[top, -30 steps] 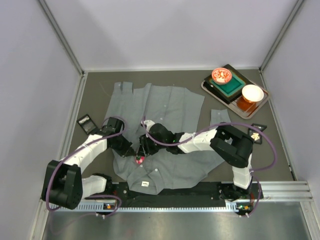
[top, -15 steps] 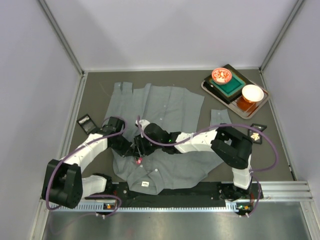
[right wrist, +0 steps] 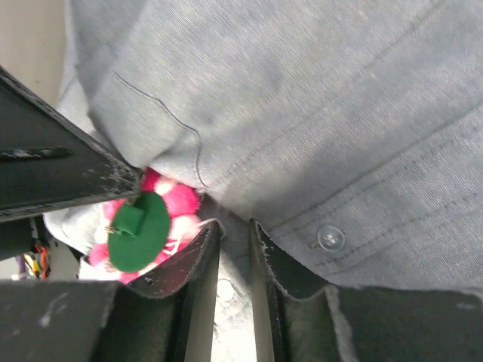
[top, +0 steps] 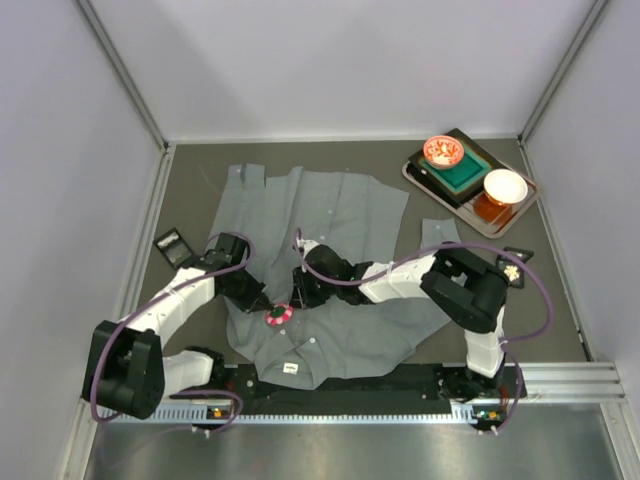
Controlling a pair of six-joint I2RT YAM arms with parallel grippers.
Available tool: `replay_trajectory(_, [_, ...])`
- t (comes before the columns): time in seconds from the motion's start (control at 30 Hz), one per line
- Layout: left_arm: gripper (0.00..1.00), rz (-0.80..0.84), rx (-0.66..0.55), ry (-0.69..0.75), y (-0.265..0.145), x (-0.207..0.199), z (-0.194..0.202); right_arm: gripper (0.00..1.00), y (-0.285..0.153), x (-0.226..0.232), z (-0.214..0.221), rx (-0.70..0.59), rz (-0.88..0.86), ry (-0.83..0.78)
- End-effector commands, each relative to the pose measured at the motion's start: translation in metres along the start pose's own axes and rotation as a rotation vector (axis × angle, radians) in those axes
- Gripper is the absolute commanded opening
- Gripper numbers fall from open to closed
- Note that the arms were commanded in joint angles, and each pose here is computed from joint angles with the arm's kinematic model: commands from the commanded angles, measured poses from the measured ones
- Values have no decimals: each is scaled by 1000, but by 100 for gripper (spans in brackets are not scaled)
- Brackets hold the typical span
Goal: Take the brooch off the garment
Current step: Remove the brooch from the clothes.
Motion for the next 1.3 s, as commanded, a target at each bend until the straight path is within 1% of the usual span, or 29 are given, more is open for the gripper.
replay_trajectory(0.0, [0, 40, -12, 22, -4, -6, -1, 25, -12, 6, -11, -51, 9, -43])
replay_trajectory(0.03, [0, 39, -12, 20, -4, -6, -1, 30, -14, 9, -14, -56, 1, -63])
replay_trajectory(0.13, [0, 31, -10, 18, -5, -5, 0, 37, -30, 28, -28, -95, -38, -85])
replay_trajectory(0.2, [0, 24, -12, 17, -5, -4, -1, 41, -40, 38, -36, -125, -21, -103])
replay_trajectory(0.23, [0, 21, -12, 14, -5, -4, -1, 44, -41, 39, -38, -132, -9, -117])
replay_trajectory(0.27, [0, 20, -11, 13, -4, -4, -1, 45, -43, 45, -46, -151, -2, -122])
replay_trajectory(0.33, [0, 16, -6, 9, -4, -3, 0, 46, -41, 39, -40, -116, 59, -149])
replay_trajectory(0.37, [0, 14, -3, 8, -3, -3, 0, 46, -40, 38, -47, -148, 105, -169])
replay_trajectory(0.4, [0, 16, -4, 9, -4, -4, 0, 46, -38, 33, -44, -128, 133, -179])
replay_trajectory(0.5, [0, 15, -5, 12, -4, -4, -1, 46, -39, 44, -46, -147, 111, -210])
replay_trajectory(0.53, [0, 15, -5, 12, -4, -4, -1, 46, -38, 52, -42, -148, 108, -263])
replay_trajectory(0.57, [0, 17, -4, 13, -5, -5, 0, 46, -39, 61, -47, -167, 101, -283])
replay_trajectory(0.77, [0, 20, -1, 9, -5, -5, 0, 21, -18, 70, -32, -90, 40, -251])
replay_trajectory(0.8, [0, 23, -2, 10, -5, -6, 0, 15, -16, 71, -31, -90, 39, -244])
replay_trajectory(1.07, [0, 23, 0, 11, -5, -6, 0, 2, -4, 69, -17, -39, 10, -228])
replay_trajectory(1.27, [0, 18, -8, 8, -6, -6, -1, 2, -1, 70, -9, -20, -1, -229])
Point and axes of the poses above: each gripper's point midway between its finger pads, its own y axis out along the fingers, its own x axis along the line the jaws close on, z = x × y, the point moved 3 cm from there along -y, back along the fingers, and after that the axes turned 4 degrees about y, right-handed, at the moved point
